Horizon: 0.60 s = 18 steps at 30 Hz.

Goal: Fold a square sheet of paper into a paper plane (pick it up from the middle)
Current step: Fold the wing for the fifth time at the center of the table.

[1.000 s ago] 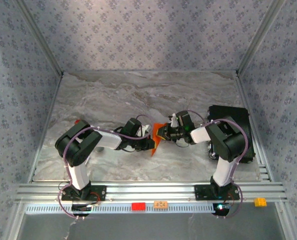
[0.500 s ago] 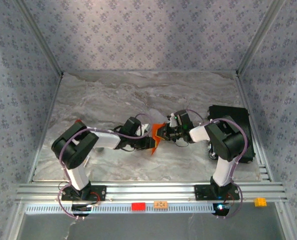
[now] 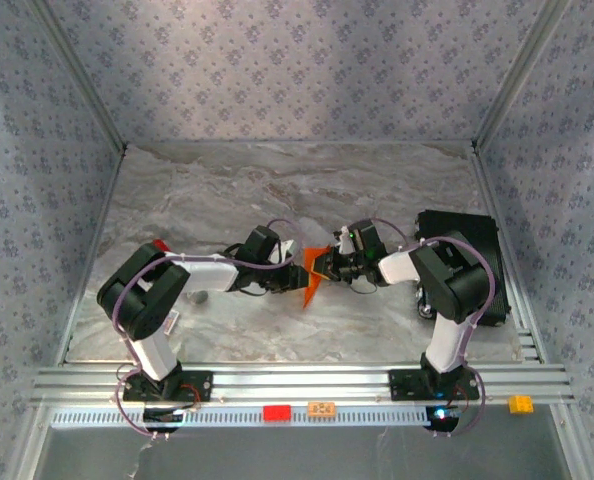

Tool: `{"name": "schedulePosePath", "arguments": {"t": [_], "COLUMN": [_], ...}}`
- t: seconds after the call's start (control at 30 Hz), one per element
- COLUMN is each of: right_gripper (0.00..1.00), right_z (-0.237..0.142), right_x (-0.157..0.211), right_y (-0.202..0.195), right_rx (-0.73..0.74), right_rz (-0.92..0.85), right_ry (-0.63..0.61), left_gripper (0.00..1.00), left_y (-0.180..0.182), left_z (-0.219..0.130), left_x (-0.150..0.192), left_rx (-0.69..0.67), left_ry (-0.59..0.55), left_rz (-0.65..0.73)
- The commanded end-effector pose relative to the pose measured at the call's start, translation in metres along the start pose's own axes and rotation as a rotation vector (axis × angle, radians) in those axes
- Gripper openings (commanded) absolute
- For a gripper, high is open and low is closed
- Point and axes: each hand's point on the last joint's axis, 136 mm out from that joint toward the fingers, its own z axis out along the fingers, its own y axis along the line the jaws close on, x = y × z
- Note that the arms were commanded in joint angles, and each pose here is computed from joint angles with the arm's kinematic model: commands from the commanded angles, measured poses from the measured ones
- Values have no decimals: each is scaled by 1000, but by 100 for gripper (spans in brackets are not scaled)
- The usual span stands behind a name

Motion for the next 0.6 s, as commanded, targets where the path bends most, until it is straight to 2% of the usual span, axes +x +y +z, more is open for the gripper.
{"name": "schedulePosePath", "arguments": {"t": [0.0, 0.13, 0.3, 0.4, 0.57], "right_gripper": [13, 13, 13, 13, 13], "right_z": [5, 5, 5, 5, 5], "right_x": [20, 21, 21, 21, 21], "right_y": [-46, -45, -45, -46, -46], "right_rx": [167, 167, 170, 172, 174], "right_rz": [60, 60, 59, 61, 62], "right_ry": [36, 37, 36, 36, 34], "left_gripper": [28, 26, 9, 3, 5], "left_y": [-6, -7, -6, -4, 2], "left_z": [3, 8, 12, 12, 15], "left_x": [-3, 0, 5, 9, 19], "left_rx": [37, 62, 82, 87, 85], "left_ry": [26, 57, 85, 98, 136], "left_rz": [-12, -29, -48, -55, -77]}}
